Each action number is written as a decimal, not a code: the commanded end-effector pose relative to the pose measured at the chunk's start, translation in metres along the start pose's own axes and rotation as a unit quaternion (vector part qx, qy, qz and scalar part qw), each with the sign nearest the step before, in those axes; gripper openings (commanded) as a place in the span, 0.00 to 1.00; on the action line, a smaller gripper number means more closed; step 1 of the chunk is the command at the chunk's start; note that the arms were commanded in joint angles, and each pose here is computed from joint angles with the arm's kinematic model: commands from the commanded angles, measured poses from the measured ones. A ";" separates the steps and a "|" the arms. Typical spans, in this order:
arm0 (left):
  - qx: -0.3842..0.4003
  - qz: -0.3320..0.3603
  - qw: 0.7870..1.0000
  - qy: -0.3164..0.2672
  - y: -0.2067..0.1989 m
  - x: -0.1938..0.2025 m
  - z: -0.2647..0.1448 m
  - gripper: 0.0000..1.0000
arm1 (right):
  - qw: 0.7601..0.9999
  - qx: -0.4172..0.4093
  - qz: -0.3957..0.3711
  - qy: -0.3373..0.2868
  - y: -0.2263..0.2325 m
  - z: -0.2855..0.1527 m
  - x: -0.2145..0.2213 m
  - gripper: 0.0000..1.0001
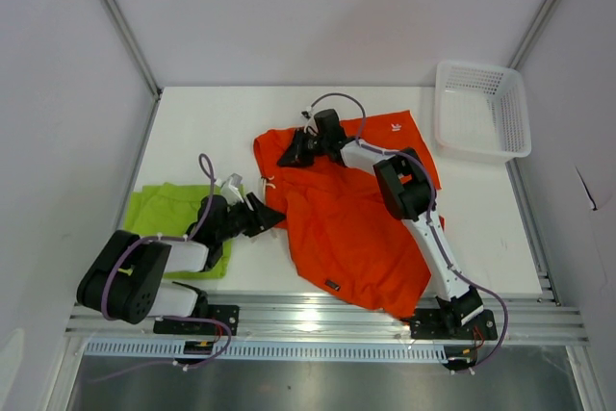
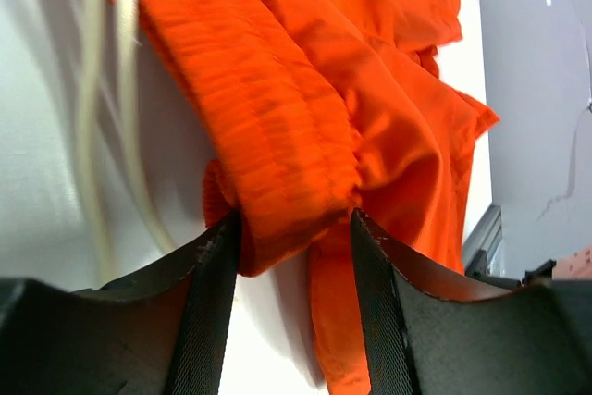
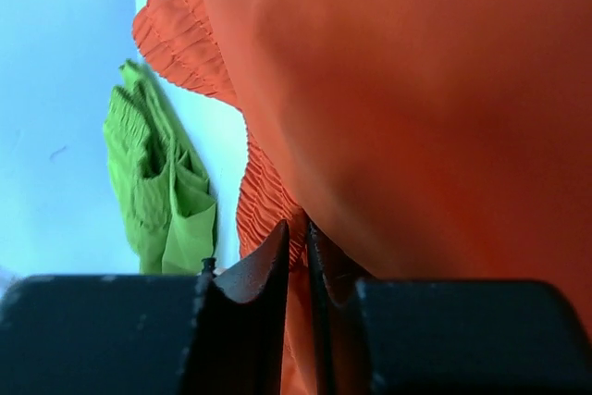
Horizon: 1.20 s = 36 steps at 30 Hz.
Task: Fold and stack the shorts
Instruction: Flatten the shorts out
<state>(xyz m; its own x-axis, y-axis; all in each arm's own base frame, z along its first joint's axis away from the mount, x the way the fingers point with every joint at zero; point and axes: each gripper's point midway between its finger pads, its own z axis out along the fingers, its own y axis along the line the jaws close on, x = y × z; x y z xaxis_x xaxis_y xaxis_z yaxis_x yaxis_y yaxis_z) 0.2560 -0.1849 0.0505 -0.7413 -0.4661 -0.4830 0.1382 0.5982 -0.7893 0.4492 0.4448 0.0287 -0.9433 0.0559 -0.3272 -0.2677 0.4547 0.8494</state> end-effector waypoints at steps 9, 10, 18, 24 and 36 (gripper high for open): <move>0.076 0.021 0.996 0.038 -0.057 0.017 -0.008 0.52 | 0.994 0.103 0.011 -0.034 -0.032 0.005 -0.003 0.01; 0.081 0.020 0.996 0.035 -0.062 0.016 -0.012 0.53 | 0.993 0.109 0.011 -0.036 -0.033 0.005 -0.002 0.00; 0.077 0.024 0.996 0.041 -0.060 0.026 -0.006 0.48 | 0.995 0.093 0.013 -0.039 -0.022 0.007 0.001 0.00; 0.038 -0.012 0.995 0.090 -0.032 0.052 -0.001 0.41 | 0.995 0.097 0.014 -0.037 -0.019 0.004 0.002 0.00; -0.036 0.003 0.990 0.137 0.003 0.081 -0.010 0.06 | 0.994 0.105 0.011 -0.041 -0.019 0.003 0.001 0.00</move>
<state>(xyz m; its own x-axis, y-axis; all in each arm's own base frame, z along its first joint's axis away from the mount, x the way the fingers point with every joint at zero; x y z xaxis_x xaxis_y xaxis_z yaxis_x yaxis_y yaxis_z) 0.2015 -0.2145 0.0213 -0.8627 -0.3348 -0.3790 0.1030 0.6173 -0.7799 0.4548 0.4488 0.0243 -0.9308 0.1273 -0.3428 -0.2195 0.5554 0.8021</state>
